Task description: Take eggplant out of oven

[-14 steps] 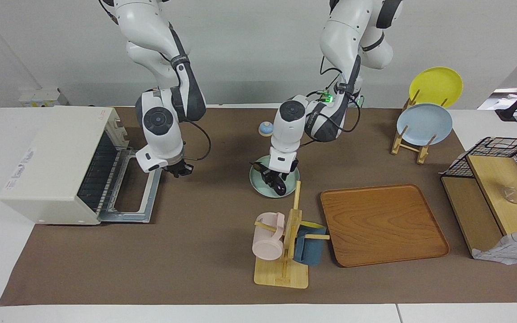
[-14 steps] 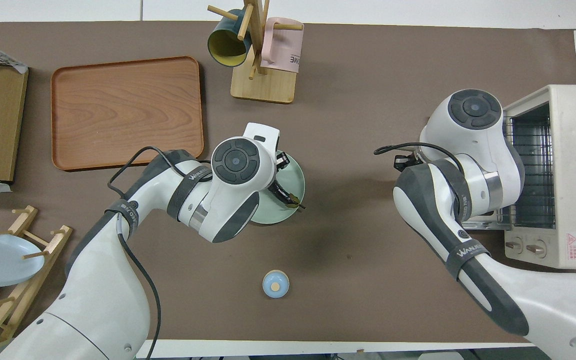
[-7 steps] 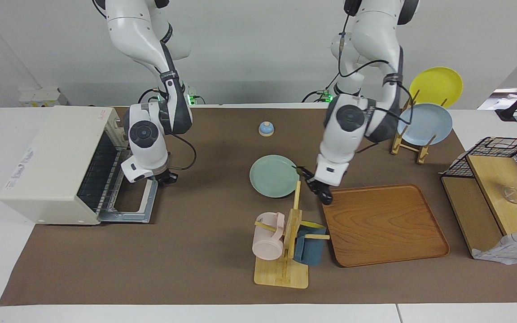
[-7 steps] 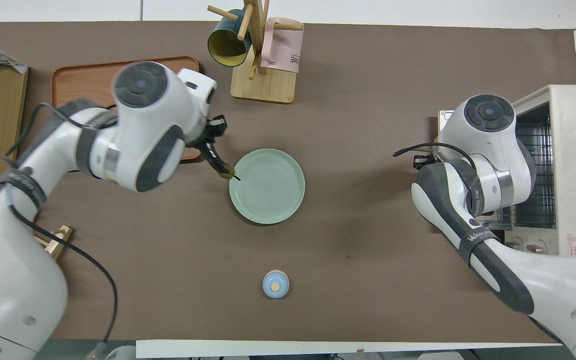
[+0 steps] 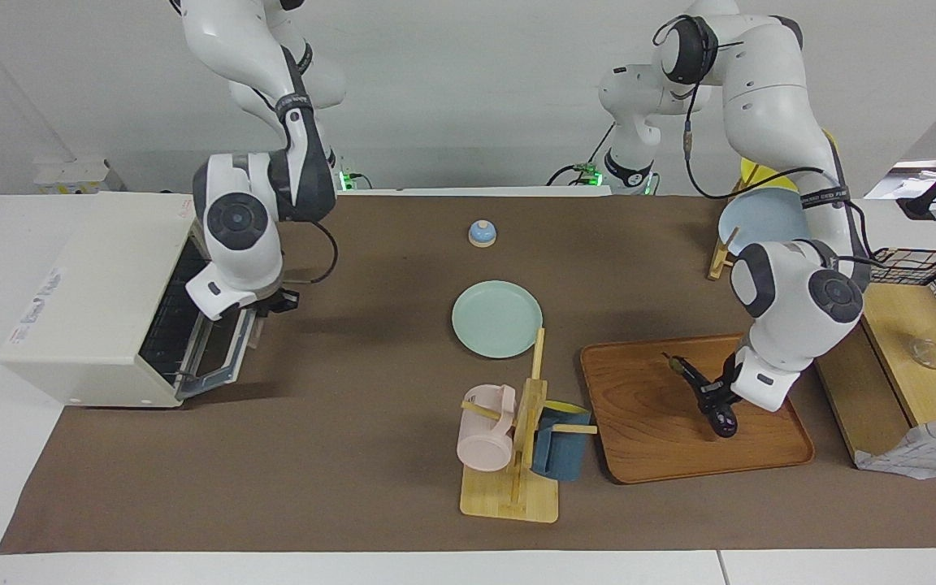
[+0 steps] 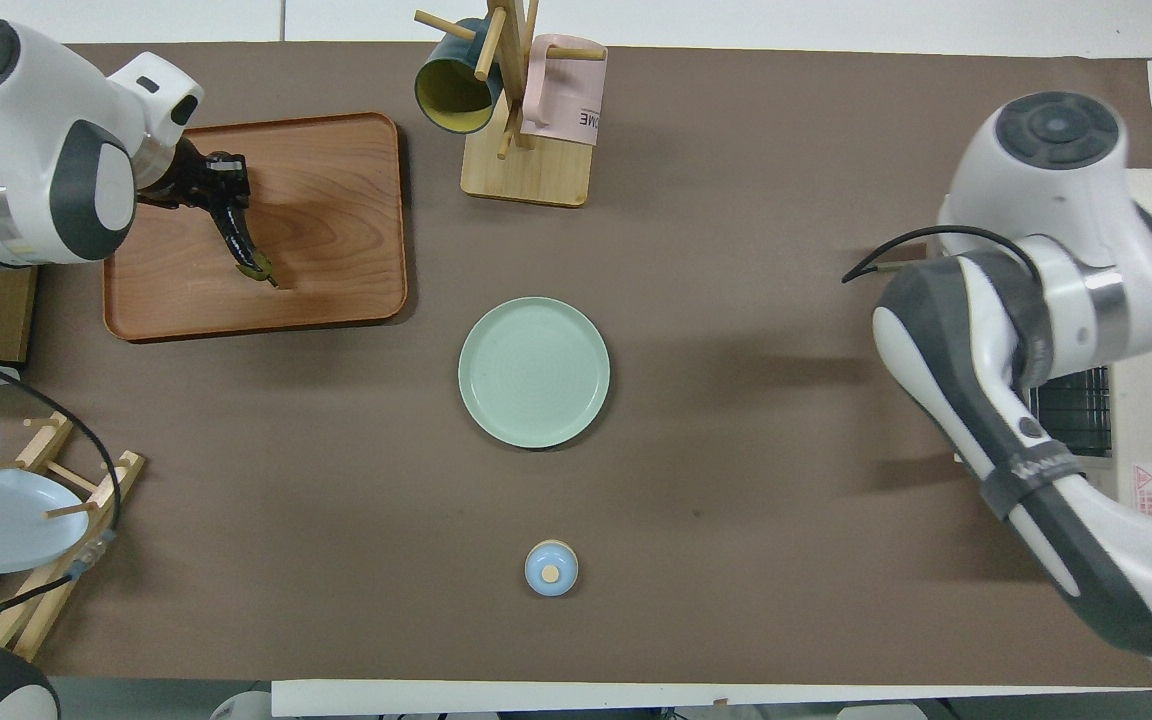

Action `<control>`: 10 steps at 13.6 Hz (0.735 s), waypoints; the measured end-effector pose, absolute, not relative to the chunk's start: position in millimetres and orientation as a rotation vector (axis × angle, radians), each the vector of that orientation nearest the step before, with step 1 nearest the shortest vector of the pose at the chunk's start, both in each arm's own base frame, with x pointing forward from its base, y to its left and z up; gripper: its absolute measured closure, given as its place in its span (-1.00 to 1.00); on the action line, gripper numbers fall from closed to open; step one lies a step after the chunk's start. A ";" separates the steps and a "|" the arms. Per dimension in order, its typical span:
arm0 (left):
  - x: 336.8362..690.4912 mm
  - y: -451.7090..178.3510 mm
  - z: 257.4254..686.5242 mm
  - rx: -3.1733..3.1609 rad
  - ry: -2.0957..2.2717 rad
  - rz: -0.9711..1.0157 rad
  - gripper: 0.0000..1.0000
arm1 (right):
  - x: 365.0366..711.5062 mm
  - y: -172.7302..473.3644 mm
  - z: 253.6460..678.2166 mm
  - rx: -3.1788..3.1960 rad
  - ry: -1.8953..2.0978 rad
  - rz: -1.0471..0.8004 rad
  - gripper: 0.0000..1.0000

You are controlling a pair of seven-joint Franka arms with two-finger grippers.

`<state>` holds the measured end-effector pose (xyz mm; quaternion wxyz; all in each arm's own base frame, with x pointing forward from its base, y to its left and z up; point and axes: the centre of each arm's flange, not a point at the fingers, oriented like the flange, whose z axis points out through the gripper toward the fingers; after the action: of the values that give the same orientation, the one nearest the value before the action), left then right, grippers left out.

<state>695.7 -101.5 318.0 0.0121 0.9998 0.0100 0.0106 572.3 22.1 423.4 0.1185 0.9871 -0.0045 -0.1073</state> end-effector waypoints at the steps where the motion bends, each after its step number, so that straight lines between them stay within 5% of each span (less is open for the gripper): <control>1: 694.5 -113.9 314.5 3.124 0.002 0.028 -0.08 | 570.0 -3.1 448.1 2.919 -0.024 -0.274 0.93; 5: 684.7 -121.6 352.9 3.139 -0.025 -0.031 -0.98 | 552.7 -41.7 582.1 3.098 -0.136 -0.049 0.05; 7: 659.8 -110.7 427.9 3.148 -0.012 -0.111 -1.00 | 533.2 -35.8 640.9 3.117 -0.135 -0.049 -0.39; 10: 600.6 -91.7 544.2 3.153 0.010 -0.170 -1.00 | 529.2 -35.6 653.2 3.119 -0.137 -0.065 -1.00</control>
<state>600.6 -91.7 544.2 -0.0081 0.9985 0.0030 -0.0540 529.2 -35.6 653.2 0.0093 0.9988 -0.0438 -0.0207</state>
